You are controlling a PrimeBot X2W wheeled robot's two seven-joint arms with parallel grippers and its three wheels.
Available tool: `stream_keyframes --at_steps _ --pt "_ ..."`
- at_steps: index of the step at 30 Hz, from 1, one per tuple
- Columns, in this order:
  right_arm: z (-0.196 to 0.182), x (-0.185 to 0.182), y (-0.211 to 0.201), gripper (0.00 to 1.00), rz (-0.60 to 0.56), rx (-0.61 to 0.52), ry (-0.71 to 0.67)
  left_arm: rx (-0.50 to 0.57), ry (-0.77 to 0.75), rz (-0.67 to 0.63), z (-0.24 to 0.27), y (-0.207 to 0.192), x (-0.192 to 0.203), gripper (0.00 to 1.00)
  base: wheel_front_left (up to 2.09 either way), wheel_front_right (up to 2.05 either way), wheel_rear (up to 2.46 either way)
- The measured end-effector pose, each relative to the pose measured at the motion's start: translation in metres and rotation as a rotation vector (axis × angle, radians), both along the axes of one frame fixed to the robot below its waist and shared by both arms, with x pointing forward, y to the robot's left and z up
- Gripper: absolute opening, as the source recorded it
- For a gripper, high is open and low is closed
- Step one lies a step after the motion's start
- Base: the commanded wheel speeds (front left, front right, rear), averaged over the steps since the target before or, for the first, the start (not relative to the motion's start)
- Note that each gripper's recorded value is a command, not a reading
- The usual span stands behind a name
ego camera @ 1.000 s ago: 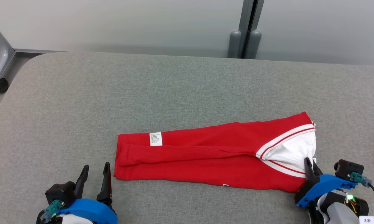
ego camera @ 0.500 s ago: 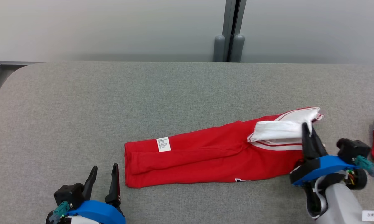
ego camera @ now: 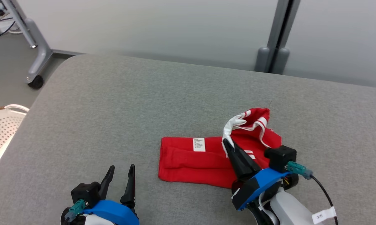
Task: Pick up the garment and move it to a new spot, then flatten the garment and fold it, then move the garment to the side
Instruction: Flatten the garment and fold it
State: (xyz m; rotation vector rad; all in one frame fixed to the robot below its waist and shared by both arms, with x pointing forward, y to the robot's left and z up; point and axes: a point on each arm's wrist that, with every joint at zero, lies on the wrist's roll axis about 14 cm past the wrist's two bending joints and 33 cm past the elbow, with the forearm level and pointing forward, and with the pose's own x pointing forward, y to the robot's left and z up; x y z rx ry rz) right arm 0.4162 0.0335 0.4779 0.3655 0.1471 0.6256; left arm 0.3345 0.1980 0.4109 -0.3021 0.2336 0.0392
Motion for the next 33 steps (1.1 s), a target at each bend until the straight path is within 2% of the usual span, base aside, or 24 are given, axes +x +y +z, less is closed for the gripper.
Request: stream_keyframes --at_steps 5,10,11,13,16,20,26,33 --pt "-0.004 -0.015 0.053 0.00 0.174 -0.022 0.015 0.005 0.011 0.059 -0.002 0.017 -0.015 1.00 0.00 0.00 0.00" --pt "-0.011 -0.021 0.086 0.00 0.279 -0.057 0.028 0.007 0.024 0.106 -0.004 0.029 -0.029 1.00 0.00 0.00 0.00" --pt "-0.011 -0.021 0.090 0.15 0.293 -0.066 0.026 0.008 0.026 0.114 -0.004 0.031 -0.032 1.00 0.00 0.00 0.00" --pt "-0.008 -0.019 0.097 1.00 0.302 -0.044 0.029 0.010 0.035 0.129 -0.006 0.035 -0.035 1.00 0.00 0.00 0.00" --pt "0.007 -0.012 0.098 1.00 0.289 0.001 0.004 0.010 0.039 0.135 -0.007 0.037 -0.035 1.00 0.00 0.00 0.00" --pt "0.030 0.016 0.068 1.00 0.165 0.034 -0.063 0.016 0.024 0.122 -0.004 0.037 -0.025 1.00 0.00 0.00 0.00" --pt "0.025 0.046 -0.035 1.00 -0.143 -0.032 -0.114 0.038 -0.017 0.072 0.007 0.027 -0.001 1.00 0.00 0.00 0.00" --pt "0.008 0.031 -0.135 1.00 -0.395 -0.141 -0.110 0.079 -0.060 0.003 0.018 0.012 0.022 1.00 0.00 0.00 0.00"
